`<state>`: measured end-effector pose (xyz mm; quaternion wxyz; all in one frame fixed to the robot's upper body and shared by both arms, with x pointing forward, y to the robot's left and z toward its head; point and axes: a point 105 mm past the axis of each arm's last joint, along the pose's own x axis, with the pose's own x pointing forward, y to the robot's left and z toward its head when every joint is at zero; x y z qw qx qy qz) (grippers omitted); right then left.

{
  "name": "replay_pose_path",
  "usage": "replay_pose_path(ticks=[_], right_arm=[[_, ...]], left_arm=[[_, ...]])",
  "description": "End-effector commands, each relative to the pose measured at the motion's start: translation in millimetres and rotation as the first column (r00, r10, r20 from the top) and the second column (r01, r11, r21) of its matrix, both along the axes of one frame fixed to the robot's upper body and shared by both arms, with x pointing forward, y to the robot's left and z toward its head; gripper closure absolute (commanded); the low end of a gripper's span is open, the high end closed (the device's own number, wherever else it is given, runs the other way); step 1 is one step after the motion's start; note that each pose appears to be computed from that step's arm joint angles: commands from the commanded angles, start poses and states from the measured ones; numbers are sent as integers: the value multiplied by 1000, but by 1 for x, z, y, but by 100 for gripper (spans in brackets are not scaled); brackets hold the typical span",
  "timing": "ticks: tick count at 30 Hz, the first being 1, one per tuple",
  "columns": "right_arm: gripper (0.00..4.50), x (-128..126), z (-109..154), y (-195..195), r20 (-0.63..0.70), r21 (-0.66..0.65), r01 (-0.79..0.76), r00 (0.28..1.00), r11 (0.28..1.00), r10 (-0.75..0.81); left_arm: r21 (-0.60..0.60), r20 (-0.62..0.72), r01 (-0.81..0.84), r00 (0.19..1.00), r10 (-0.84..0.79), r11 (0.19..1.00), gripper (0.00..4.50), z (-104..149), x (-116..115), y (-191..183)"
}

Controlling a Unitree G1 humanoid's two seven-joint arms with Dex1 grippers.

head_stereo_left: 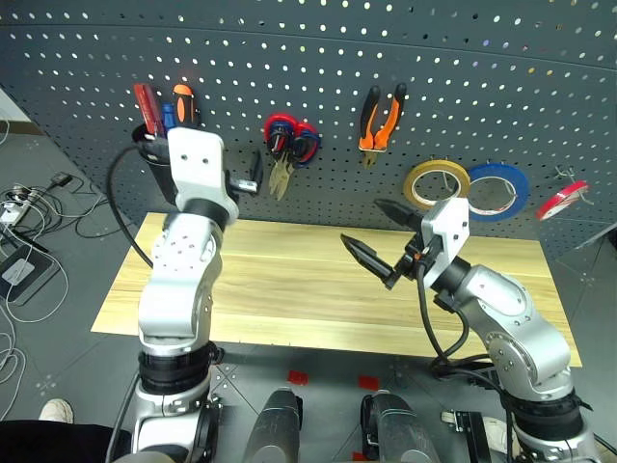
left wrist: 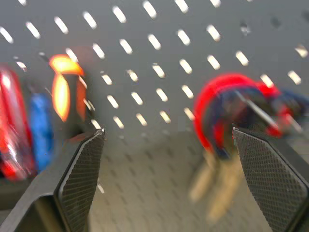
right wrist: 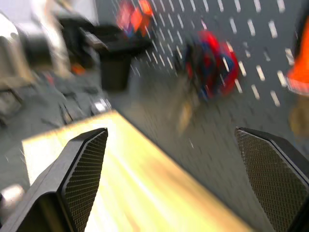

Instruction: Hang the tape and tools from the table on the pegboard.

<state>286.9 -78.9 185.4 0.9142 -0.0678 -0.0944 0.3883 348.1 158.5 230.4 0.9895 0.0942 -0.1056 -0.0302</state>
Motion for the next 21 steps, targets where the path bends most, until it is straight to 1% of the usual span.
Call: replay_pose_path(ticks=[1,4,6,9,12,15,18,21], right_arm=[[0,3,-5,-13,32,-50,129,991,990,-127],[0,11,-30,-35,-25,-100,311,949,945,-315],[0,15,-40,-49,-46,-120,410,908,904,-417],[0,17,-54,-69,-79,-143,525,839,839,-539],[0,15,-69,-84,-117,-171,600,775,781,-621],[0,8,-88,-97,-166,-199,658,708,727,-686],[0,1,-104,-105,-211,-216,690,657,690,-723],[0,-4,-114,-107,-237,-231,703,630,673,-740]], left_arm=[[3,-48,50,998,-50,999,3,-20,-12,-16],[-10,-186,73,980,-73,997,3,-69,-19,-18],[-20,-248,71,966,-74,997,3,-92,-24,-15],[-35,-309,62,948,-70,997,3,-116,-31,-8],[-46,-350,54,934,-66,998,3,-133,-35,-1],[-78,-388,55,918,-81,995,3,-149,-39,0],[-107,-416,40,906,-81,993,3,-160,-41,2],[-125,-423,36,902,-86,992,3,-162,-41,2]])
